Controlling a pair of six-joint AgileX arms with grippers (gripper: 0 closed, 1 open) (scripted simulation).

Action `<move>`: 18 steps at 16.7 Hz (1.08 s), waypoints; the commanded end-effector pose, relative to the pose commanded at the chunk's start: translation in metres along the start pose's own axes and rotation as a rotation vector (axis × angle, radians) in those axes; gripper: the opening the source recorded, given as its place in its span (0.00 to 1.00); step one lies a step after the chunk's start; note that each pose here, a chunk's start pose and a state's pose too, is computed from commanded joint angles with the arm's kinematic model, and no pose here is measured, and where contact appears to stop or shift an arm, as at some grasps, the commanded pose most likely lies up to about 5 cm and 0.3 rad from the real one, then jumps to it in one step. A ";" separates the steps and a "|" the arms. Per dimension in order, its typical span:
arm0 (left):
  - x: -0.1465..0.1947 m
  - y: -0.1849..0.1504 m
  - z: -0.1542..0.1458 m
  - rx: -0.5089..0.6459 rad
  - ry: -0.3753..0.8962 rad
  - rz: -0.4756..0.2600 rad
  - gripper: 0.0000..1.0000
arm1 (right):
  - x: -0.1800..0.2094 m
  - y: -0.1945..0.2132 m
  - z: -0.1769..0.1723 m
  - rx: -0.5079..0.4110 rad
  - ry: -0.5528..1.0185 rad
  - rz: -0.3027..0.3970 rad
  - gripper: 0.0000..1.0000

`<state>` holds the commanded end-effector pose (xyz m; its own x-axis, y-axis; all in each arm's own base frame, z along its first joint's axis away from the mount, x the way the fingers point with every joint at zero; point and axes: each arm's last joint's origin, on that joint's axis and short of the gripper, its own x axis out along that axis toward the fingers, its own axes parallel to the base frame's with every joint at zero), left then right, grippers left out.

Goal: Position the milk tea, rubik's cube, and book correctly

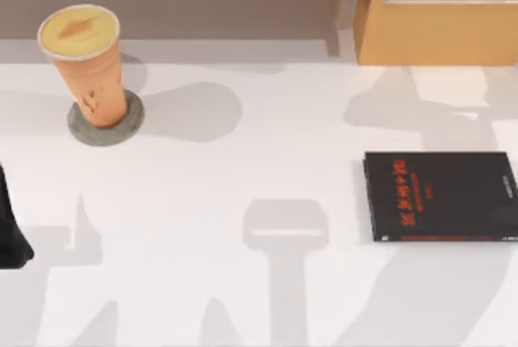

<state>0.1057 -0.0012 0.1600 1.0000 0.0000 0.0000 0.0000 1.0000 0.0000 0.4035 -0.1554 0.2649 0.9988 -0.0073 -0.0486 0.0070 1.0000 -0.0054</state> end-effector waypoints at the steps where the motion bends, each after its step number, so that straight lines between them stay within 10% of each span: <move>1: 0.000 0.000 0.000 0.000 0.000 0.000 1.00 | 0.010 -0.010 -0.005 -0.003 -0.007 0.000 1.00; 18: 0.000 0.000 0.000 0.000 0.000 0.000 1.00 | 0.058 -0.035 -0.013 -0.018 -0.044 0.000 1.00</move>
<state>0.1057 -0.0012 0.1600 1.0000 0.0000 0.0000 0.0000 1.0000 0.0000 0.4605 -0.1912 0.2490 1.0000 -0.0071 -0.0047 0.0070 0.9997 -0.0236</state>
